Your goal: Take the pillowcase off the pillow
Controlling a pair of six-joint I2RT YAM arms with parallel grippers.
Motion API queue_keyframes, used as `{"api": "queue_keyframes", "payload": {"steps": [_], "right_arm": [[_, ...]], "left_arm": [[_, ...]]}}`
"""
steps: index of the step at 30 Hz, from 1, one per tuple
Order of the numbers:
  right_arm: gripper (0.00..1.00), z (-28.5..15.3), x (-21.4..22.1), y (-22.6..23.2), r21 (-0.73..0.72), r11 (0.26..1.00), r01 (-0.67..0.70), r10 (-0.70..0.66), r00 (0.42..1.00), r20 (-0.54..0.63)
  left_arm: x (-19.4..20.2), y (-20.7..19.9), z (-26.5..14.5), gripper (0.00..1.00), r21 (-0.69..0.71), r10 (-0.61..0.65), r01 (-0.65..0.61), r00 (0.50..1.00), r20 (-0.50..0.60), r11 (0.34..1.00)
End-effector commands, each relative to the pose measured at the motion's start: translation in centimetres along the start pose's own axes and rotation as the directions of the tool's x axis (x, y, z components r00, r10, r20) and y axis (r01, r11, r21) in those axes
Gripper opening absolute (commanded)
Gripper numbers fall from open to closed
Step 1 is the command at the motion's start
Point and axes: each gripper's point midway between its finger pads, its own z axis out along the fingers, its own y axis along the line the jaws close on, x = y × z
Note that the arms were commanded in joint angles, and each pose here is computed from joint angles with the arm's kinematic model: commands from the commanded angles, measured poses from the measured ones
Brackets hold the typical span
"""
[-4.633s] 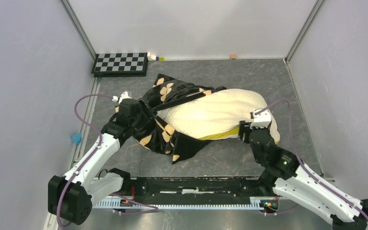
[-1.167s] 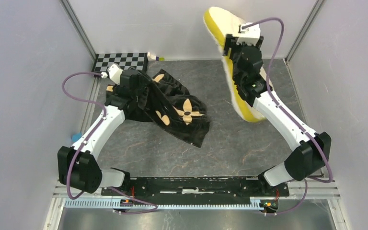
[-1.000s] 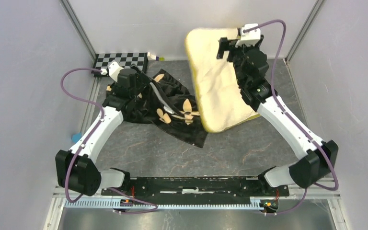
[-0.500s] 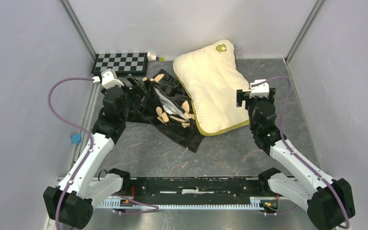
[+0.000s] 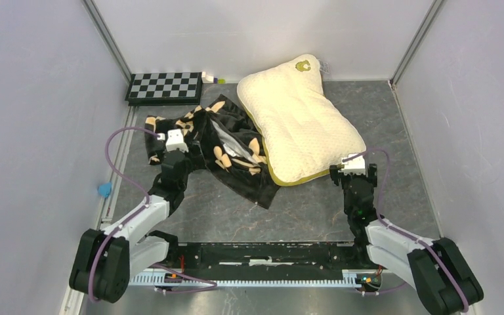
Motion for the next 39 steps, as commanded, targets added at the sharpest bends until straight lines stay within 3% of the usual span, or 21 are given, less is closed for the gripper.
{"api": "queue_keyframes", "payload": {"steps": [1, 8, 17, 23, 25, 30, 32, 35, 36, 39], "right_arm": [[0.98, -0.4, -1.2, -2.2, 0.105, 0.994, 0.001, -0.015, 0.991, 0.133], [0.98, 0.2, 0.0, -3.4, 0.184, 0.983, 0.019, -0.038, 0.995, 0.095], [0.97, -1.7, -0.1, -6.1, 0.274, 0.959, -0.079, 0.028, 0.982, 0.184], [0.93, 0.1, 1.0, -4.3, 0.158, 0.986, -0.056, 0.033, 0.989, 0.142], [0.93, 0.3, 1.1, -4.3, 0.162, 0.985, -0.058, 0.037, 0.991, 0.13], [0.98, 0.4, 1.2, -4.4, 0.161, 0.985, -0.06, 0.039, 0.991, 0.127], [0.98, 0.3, 1.1, -4.4, 0.16, 0.985, -0.06, 0.039, 0.991, 0.131], [0.98, 0.4, 1.1, -4.4, 0.16, 0.985, -0.059, 0.038, 0.991, 0.129], [0.98, 0.3, 1.1, -4.3, 0.158, 0.986, -0.059, 0.039, 0.991, 0.13], [0.98, 0.3, 1.1, -4.4, 0.16, 0.985, -0.06, 0.039, 0.991, 0.131]], "left_arm": [[-1.8, 1.5, 1.4, 1.0, -0.079, 0.115, -0.106, 0.986, 0.117, 0.991], [-0.8, 2.4, 3.1, 1.0, -0.062, 0.114, -0.107, 0.985, 0.126, 0.992], [1.0, 2.5, 5.2, 1.0, -0.028, 0.117, -0.115, 0.992, 0.044, 0.993], [0.9, 2.5, 5.8, 0.97, -0.022, 0.2, -0.199, 0.977, 0.076, 0.98], [0.6, 3.0, 5.9, 0.97, -0.055, 0.186, -0.18, 0.972, 0.146, 0.982], [1.4, 3.6, 5.7, 1.0, -0.044, 0.157, -0.153, 0.979, 0.13, 0.987], [1.5, 3.0, 6.0, 0.88, 0.023, 0.148, -0.154, 0.975, 0.167, 0.988], [1.8, 3.1, 6.1, 0.89, 0.025, 0.148, -0.154, 0.978, 0.147, 0.988], [1.7, 3.2, 6.0, 0.98, 0.022, 0.147, -0.152, 0.978, 0.146, 0.988], [1.6, 3.3, 5.8, 1.0, 0.019, 0.145, -0.15, 0.977, 0.157, 0.988]]}}
